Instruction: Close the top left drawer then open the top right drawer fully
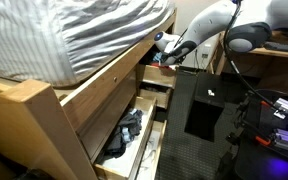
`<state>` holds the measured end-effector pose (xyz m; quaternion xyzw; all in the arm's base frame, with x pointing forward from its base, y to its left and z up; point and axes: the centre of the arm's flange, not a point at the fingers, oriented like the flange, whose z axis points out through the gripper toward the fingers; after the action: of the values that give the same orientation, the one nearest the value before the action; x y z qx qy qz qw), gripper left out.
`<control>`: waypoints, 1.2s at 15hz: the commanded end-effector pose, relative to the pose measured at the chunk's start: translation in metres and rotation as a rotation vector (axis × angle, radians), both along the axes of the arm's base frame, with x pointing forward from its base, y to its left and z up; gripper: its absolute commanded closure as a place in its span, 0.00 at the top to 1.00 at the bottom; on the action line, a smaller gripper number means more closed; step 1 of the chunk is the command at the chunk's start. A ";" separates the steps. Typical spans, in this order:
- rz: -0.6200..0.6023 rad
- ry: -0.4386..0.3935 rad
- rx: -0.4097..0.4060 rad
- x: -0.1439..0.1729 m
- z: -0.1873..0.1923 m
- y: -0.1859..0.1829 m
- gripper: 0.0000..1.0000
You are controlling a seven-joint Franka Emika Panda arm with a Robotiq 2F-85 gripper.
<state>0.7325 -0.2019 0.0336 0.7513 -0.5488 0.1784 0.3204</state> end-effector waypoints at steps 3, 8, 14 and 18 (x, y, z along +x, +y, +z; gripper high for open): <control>0.061 -0.171 -0.102 -0.012 0.027 0.036 1.00; 0.064 -0.112 -0.075 0.016 -0.001 0.025 1.00; 0.018 0.035 -0.013 0.017 -0.011 0.016 1.00; 0.024 -0.026 -0.025 -0.005 0.010 0.024 1.00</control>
<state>0.7340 -0.1797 0.0312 0.7487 -0.5404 0.1853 0.3362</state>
